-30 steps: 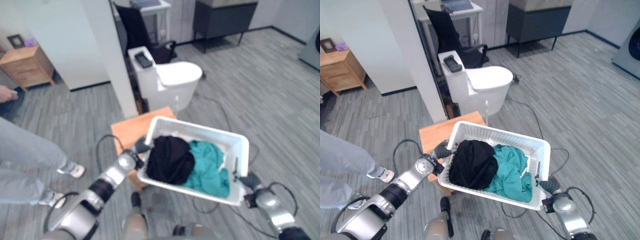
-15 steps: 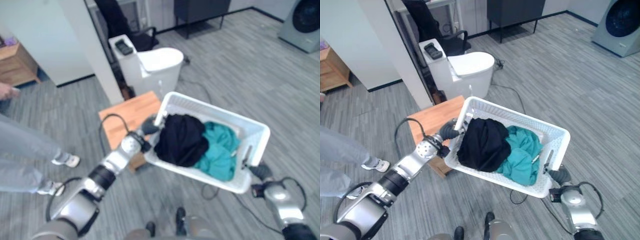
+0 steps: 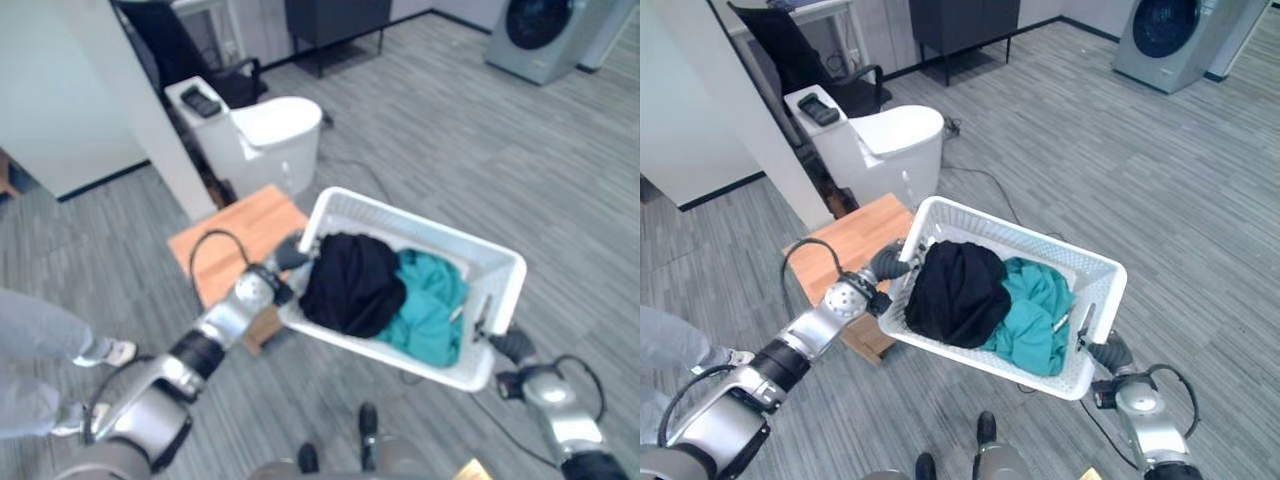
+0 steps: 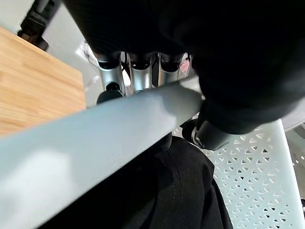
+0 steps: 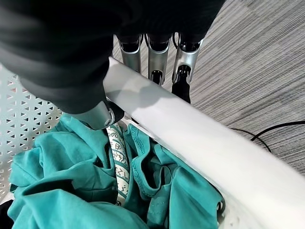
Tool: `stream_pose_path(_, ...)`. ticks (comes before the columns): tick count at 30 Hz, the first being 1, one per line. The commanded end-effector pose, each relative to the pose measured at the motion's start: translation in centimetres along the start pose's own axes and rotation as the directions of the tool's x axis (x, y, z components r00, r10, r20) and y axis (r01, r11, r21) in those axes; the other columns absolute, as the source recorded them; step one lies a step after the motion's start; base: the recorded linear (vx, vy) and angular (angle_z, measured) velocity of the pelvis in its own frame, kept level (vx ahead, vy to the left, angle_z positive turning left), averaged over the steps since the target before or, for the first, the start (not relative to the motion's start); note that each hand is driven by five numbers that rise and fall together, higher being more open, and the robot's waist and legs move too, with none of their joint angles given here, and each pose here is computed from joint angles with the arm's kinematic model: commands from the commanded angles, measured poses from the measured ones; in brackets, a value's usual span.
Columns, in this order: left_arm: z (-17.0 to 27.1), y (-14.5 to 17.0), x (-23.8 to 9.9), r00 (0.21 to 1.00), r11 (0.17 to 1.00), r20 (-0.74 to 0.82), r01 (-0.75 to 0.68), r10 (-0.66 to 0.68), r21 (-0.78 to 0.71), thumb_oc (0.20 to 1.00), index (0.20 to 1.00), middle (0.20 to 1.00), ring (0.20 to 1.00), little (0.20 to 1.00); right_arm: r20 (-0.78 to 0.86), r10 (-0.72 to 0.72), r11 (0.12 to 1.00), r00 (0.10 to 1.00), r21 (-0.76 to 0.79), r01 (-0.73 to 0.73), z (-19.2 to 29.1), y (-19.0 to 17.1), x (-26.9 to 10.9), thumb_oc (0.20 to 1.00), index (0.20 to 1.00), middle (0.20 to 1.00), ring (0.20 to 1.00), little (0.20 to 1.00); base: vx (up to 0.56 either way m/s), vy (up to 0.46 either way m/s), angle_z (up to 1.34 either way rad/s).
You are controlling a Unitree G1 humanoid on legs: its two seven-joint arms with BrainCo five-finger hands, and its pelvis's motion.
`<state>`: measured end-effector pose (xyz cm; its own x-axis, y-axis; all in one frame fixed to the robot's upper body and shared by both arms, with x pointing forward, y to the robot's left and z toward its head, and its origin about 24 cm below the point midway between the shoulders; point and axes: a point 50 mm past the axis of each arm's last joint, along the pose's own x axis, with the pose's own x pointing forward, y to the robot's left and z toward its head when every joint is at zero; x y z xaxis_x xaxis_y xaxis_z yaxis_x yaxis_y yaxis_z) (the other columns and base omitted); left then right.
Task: Grab the laundry basket,head to the washer,open it,put in the laundry and shut it.
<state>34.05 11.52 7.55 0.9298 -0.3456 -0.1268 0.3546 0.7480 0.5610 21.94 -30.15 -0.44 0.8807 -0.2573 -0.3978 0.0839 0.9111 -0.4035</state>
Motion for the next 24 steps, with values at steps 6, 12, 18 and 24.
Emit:
stream_pose_path(6, 5.4, -1.0, 2.9, 0.983, 0.999, 0.181, 0.038, -0.043, 0.034, 0.200, 0.200, 0.200, 0.200, 0.200, 0.376, 0.076, 0.995, 0.923, 0.038, -0.097, 9.4, -0.5, 0.2, 0.200, 0.200, 0.200, 0.200, 0.200, 0.07, -0.123, -0.04)
stream_pose_path(12, 6.0, 0.5, 3.3, 0.983, 0.996, 0.178, 0.023, -0.039, 0.087, 0.200, 0.200, 0.200, 0.200, 0.200, 0.411, 0.096, 0.992, 0.907, 0.038, -0.122, 10.9, -1.9, -0.5, 0.200, 0.200, 0.200, 0.200, 0.200, 0.13, -0.225, -0.20)
stream_pose_path(18, 6.9, 0.6, 3.5, 0.980, 0.995, 0.193, 0.028, -0.046, 0.094, 0.200, 0.200, 0.200, 0.200, 0.200, 0.420, 0.079, 0.995, 0.904, 0.029, -0.100, 11.4, -3.2, -1.3, 0.200, 0.200, 0.200, 0.200, 0.200, 0.10, -0.196, -0.45)
stream_pose_path(24, 7.1, 1.1, 3.4, 0.977, 0.993, 0.209, 0.010, -0.034, 0.114, 0.200, 0.200, 0.200, 0.200, 0.200, 0.449, 0.096, 0.993, 0.889, 0.025, -0.120, 11.8, -3.1, -1.7, 0.200, 0.200, 0.200, 0.200, 0.200, 0.35, -0.006, -0.16)
